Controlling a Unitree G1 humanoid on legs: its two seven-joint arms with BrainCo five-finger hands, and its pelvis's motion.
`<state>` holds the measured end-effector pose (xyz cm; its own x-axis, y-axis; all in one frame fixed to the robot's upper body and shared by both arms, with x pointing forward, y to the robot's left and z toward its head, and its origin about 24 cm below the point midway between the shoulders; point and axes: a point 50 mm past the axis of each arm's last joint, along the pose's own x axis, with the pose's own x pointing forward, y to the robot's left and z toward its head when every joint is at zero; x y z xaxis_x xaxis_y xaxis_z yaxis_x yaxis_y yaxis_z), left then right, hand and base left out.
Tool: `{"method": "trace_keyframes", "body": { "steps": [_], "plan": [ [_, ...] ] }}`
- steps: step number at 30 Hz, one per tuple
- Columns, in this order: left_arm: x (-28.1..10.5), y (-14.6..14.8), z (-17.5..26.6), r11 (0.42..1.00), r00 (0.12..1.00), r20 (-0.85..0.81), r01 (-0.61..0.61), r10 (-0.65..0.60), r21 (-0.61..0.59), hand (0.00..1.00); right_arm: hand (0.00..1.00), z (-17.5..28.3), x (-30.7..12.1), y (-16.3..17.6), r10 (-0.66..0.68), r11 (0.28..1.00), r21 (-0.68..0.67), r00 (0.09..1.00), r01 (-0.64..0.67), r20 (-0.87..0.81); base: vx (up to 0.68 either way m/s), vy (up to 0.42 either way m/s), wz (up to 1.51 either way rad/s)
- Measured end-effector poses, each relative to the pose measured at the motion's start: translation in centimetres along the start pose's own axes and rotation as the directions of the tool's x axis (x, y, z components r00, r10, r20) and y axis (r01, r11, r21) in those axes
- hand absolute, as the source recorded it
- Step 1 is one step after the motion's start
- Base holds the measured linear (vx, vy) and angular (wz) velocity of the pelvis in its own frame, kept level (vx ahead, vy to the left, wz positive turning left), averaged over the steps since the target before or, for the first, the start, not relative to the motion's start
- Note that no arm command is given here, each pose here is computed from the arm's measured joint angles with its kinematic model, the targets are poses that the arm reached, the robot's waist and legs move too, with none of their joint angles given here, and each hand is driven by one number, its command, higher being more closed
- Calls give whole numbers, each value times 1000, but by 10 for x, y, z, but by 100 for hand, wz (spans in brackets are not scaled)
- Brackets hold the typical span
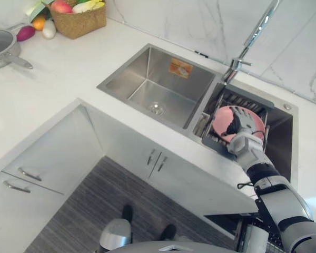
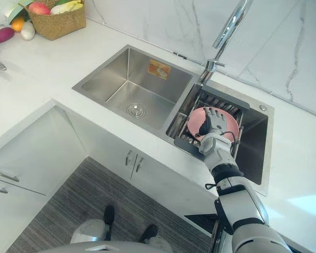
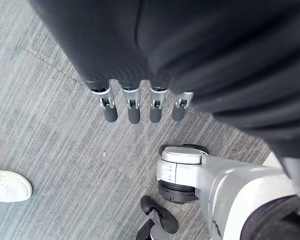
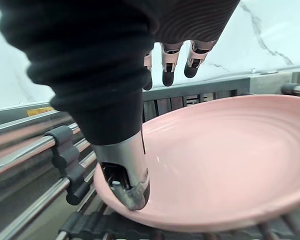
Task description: Walk over to the sink, pick up the cup, carry it to the dishwasher, place the cup inside the dishwasher, then close the dishwasher door
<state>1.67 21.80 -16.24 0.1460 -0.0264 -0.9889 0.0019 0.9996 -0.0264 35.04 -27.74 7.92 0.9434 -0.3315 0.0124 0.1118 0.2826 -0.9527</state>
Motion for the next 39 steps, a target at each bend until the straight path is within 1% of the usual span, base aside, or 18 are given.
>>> {"method": "trace_keyframes", "body": {
  "steps": [2, 6, 7, 10, 12, 15, 18, 19, 21, 26, 33, 39],
  "plan": [
    [0, 0, -1, 1000, 1000, -12, -2, 2, 13, 0, 0, -3, -1, 0, -7, 1000, 25, 1000, 7, -12, -2, 34, -9],
    [0, 0, -7, 1000, 999, -54, -7, 8, 25, 0, 0, -11, -5, -4, -79, 994, 74, 997, 81, -22, 47, 19, -26],
    [0, 0, -8, 1000, 998, -62, -8, 10, 23, 0, 0, -11, -7, -10, -127, 983, 132, 992, 129, -25, 54, 9, -22],
    [0, -1, -12, 1000, 996, -88, -9, 10, 17, 0, 0, -14, -9, -23, -207, 952, 220, 977, 213, -49, 66, 2, -23],
    [0, -1, -15, 1000, 995, -100, -9, 10, 13, 0, 0, -13, -11, -37, -289, 908, 300, 956, 292, -57, 71, -2, -27],
    [0, 0, -18, 1000, 994, -110, -18, 19, 10, 0, 0, -11, -16, -47, -333, 874, 368, 943, 318, -24, 57, 0, -22],
    [-1, 0, -20, 1000, 993, -117, -30, 31, 9, 0, 0, -12, -19, -50, -308, 880, 388, 951, 274, 27, 35, 6, -11],
    [-1, 1, -21, 999, 992, -119, -31, 32, 9, 0, 0, -11, -20, -50, -299, 886, 386, 953, 258, 48, 24, 15, -3],
    [-1, 0, -23, 999, 992, -125, -33, 33, 6, 0, 0, -2, -23, -52, -265, 921, 335, 951, 201, 157, 2, 17, -7],
    [-1, 0, -26, 999, 990, -133, -37, 38, 3, 0, 0, 3, -28, -60, -207, 969, 197, 926, 149, 316, -12, 20, -6],
    [-2, 0, -31, 999, 988, -148, -51, 49, -7, 0, 0, 8, -33, -43, -45, 998, 47, 915, 29, 400, 0, 0, 0],
    [-2, -1, -33, 998, 988, -150, -45, 39, -39, 0, 0, 5, -39, -24, 65, 997, -60, 913, -45, 403, 13, 2, 2]
  ]
}}
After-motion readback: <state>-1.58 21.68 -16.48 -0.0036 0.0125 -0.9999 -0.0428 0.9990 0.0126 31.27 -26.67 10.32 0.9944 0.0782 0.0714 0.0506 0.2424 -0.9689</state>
